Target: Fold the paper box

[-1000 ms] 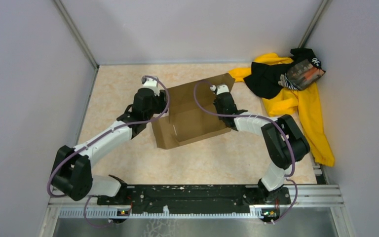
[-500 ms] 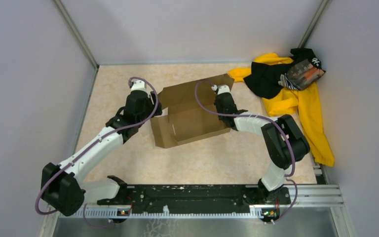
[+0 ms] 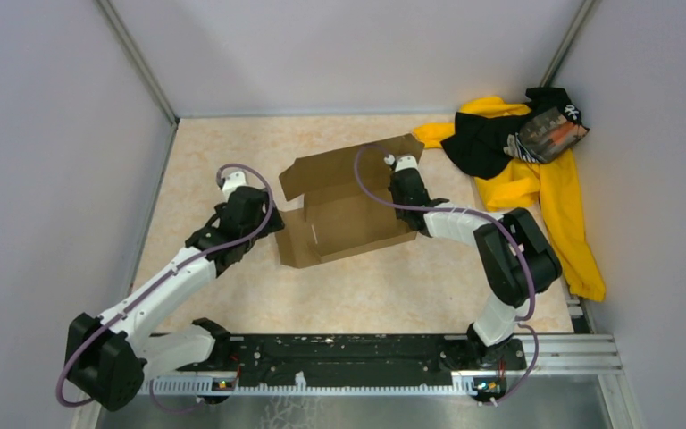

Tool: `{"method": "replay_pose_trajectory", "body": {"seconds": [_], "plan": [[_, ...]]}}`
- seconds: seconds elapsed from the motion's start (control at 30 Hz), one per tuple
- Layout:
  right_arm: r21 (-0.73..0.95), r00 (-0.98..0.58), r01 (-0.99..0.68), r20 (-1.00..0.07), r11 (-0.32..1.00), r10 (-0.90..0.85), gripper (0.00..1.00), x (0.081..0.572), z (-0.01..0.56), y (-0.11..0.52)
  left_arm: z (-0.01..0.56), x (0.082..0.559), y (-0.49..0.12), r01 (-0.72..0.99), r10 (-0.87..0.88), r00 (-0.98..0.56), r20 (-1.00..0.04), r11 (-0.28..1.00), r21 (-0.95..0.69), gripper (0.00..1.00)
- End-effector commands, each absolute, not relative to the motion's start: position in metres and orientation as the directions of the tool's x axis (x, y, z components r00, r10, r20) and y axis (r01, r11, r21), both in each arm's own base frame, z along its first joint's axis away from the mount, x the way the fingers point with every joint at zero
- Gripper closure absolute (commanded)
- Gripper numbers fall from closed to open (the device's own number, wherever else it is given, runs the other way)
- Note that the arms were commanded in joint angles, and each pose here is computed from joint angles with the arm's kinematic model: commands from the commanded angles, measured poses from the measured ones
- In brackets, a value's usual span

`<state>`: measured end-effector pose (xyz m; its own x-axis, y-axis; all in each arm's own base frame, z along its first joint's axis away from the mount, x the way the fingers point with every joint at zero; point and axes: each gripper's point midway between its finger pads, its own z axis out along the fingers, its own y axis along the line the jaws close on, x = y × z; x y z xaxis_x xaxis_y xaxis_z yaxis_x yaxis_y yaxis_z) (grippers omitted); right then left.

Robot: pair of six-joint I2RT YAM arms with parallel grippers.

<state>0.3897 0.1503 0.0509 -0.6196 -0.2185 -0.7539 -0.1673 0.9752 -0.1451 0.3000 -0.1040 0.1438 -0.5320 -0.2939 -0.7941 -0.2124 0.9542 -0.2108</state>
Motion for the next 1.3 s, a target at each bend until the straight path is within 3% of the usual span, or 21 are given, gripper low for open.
{"method": "replay_pose_trajectory", "body": {"seconds": [0.0, 0.03, 0.2, 0.3, 0.6, 0.83, 1.27], "plan": [[-0.099, -0.552, -0.132, -0.819, 0.986, -0.156, 0.74, 0.405, 0.089, 0.154, 0.126, 0.289, -0.090, -0.321, -0.374, -0.532, -0.759, 0.919, -0.227, 0.14], [-0.099, -0.553, -0.131, -0.818, 0.986, -0.156, 0.74, 0.404, 0.088, 0.154, 0.117, 0.287, -0.088, -0.337, -0.380, -0.551, -0.743, 0.916, -0.218, 0.18], [-0.095, -0.549, -0.135, -0.821, 0.986, -0.155, 0.74, 0.404, 0.092, 0.154, 0.084, 0.283, -0.086, -0.379, -0.399, -0.614, -0.681, 0.906, -0.189, 0.63], [-0.095, -0.548, -0.141, -0.821, 0.986, -0.157, 0.74, 0.403, 0.092, 0.155, 0.074, 0.280, -0.083, -0.398, -0.415, -0.619, -0.667, 0.898, -0.189, 0.74], [-0.083, -0.543, -0.148, -0.826, 0.986, -0.151, 0.74, 0.402, 0.093, 0.157, 0.047, 0.284, -0.090, -0.380, -0.446, -0.637, -0.628, 0.891, -0.247, 0.72], [-0.082, -0.543, -0.149, -0.826, 0.985, -0.151, 0.73, 0.401, 0.091, 0.156, 0.028, 0.284, -0.119, -0.280, -0.452, -0.684, -0.573, 0.888, -0.365, 0.55], [-0.066, -0.547, -0.148, -0.826, 0.987, -0.137, 0.73, 0.402, 0.088, 0.159, 0.051, 0.293, -0.149, -0.114, -0.466, -0.646, -0.605, 0.842, -0.527, 0.56]]}}
